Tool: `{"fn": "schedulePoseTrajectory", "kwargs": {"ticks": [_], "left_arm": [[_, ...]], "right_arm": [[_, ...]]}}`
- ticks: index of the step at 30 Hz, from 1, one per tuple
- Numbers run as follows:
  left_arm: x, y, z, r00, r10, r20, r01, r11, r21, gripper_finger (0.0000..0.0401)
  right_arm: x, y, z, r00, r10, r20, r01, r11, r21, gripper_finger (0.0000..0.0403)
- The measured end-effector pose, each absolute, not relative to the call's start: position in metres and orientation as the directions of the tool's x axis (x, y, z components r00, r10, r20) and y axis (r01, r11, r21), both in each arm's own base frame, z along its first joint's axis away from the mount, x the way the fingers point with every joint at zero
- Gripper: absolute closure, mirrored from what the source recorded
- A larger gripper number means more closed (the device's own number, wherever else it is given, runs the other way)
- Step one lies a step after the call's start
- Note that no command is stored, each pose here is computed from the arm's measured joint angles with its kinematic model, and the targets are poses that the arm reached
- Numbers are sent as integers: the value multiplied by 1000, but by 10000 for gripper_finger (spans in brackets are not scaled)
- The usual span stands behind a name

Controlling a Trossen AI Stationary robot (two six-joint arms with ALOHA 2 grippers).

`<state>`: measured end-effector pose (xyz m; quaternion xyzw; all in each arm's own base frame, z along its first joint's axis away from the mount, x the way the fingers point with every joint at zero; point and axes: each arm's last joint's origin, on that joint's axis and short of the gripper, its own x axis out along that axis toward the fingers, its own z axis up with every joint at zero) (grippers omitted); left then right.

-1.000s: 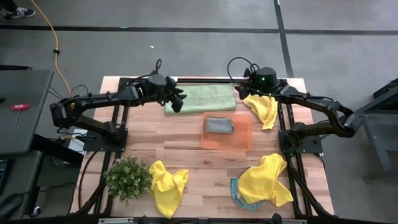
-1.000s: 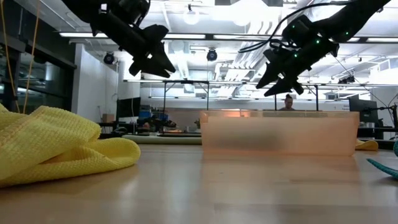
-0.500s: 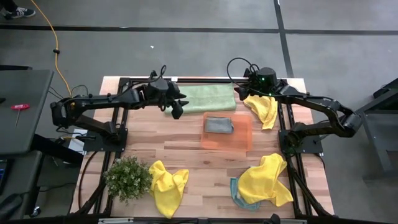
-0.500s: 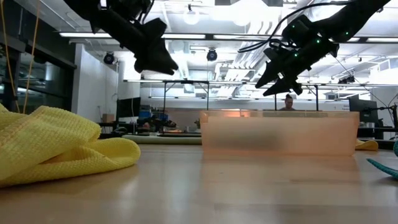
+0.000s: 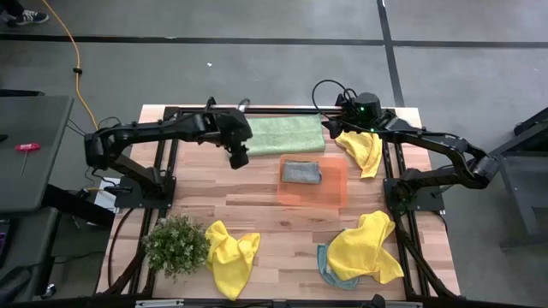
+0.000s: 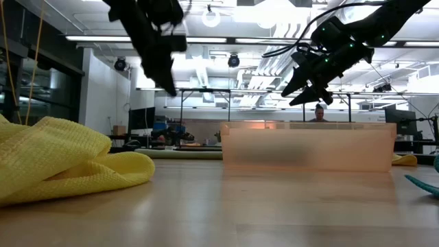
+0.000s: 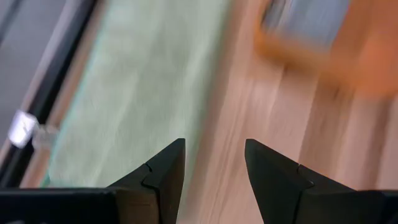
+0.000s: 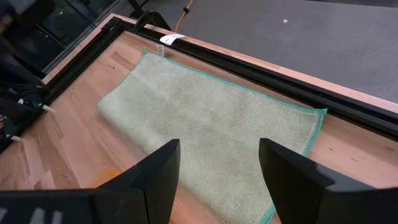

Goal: Fold microfiber towels
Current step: Fold the green microfiber towel

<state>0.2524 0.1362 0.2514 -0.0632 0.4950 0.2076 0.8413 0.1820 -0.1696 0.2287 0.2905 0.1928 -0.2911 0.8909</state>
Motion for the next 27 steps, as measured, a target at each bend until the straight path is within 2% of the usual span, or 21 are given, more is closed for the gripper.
{"fn": "schedulePoseTrajectory", "kwargs": {"ticks": [5, 10, 14, 22, 27], "left_arm": [[252, 137, 218, 267, 258, -928, -405, 904, 135, 242], [247, 136, 189, 213, 254, -944, -357, 919, 167, 242], [240, 135, 173, 172, 318, -932, -341, 907, 247, 242], [229, 131, 152, 138, 352, -926, -259, 915, 309, 242], [224, 131, 145, 91, 429, -899, -269, 880, 392, 243]], "right_arm": [[182, -170, 229, 756, -407, -513, 631, 662, 405, 192], [182, -170, 229, 755, -407, -514, 631, 662, 404, 192], [182, -169, 228, 755, -406, -515, 632, 662, 404, 192], [182, -170, 228, 754, -406, -515, 632, 662, 404, 192], [182, -170, 228, 754, -406, -516, 632, 661, 404, 192]]}}
